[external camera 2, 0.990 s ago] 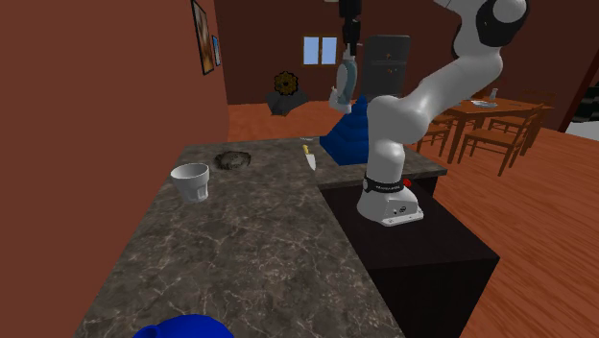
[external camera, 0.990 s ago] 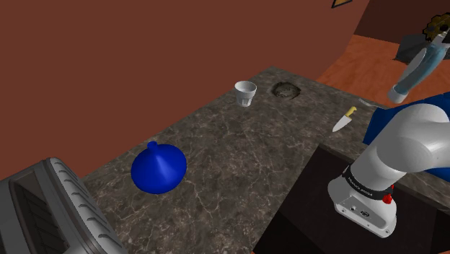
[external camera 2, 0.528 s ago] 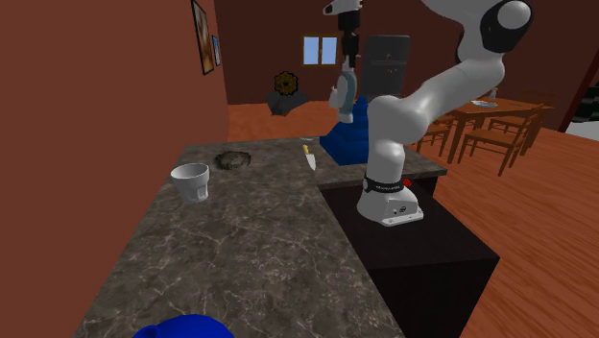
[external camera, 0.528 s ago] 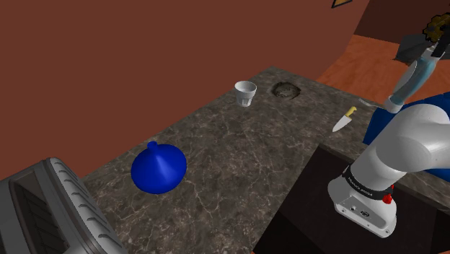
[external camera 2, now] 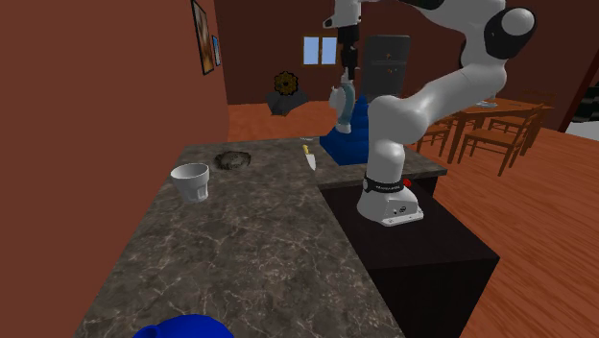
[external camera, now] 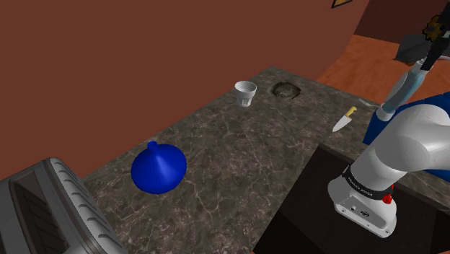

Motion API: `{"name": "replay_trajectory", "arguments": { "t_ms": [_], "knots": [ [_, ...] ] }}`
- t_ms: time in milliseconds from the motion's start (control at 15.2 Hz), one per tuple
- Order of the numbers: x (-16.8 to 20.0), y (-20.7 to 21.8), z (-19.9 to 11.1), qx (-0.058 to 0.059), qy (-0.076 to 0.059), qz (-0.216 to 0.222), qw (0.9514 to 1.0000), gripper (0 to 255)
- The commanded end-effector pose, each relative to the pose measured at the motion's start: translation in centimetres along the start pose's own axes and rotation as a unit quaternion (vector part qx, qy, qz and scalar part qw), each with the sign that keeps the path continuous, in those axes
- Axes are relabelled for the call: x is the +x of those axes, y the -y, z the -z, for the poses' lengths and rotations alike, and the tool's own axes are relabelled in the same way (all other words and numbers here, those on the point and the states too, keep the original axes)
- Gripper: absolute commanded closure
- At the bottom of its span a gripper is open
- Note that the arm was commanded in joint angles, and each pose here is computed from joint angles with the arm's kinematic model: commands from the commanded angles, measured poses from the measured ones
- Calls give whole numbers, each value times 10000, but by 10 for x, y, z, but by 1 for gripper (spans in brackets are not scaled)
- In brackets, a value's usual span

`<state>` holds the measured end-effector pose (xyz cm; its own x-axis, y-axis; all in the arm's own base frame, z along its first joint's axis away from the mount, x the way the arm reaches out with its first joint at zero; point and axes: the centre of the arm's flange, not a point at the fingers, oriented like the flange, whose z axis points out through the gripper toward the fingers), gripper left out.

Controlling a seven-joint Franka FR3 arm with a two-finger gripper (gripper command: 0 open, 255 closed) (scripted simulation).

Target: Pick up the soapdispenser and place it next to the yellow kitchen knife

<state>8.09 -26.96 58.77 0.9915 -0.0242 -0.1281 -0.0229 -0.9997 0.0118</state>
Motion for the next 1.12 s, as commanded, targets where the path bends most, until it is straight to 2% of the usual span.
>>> {"name": "replay_trajectory", "arguments": {
  "t_ms": [0, 1056],
  "knots": [
    [2, 0, -10, -1, -2, 0, 10000, 255],
    [13, 1, -94, -1, -2, 0, 10000, 255]
  ]
}}
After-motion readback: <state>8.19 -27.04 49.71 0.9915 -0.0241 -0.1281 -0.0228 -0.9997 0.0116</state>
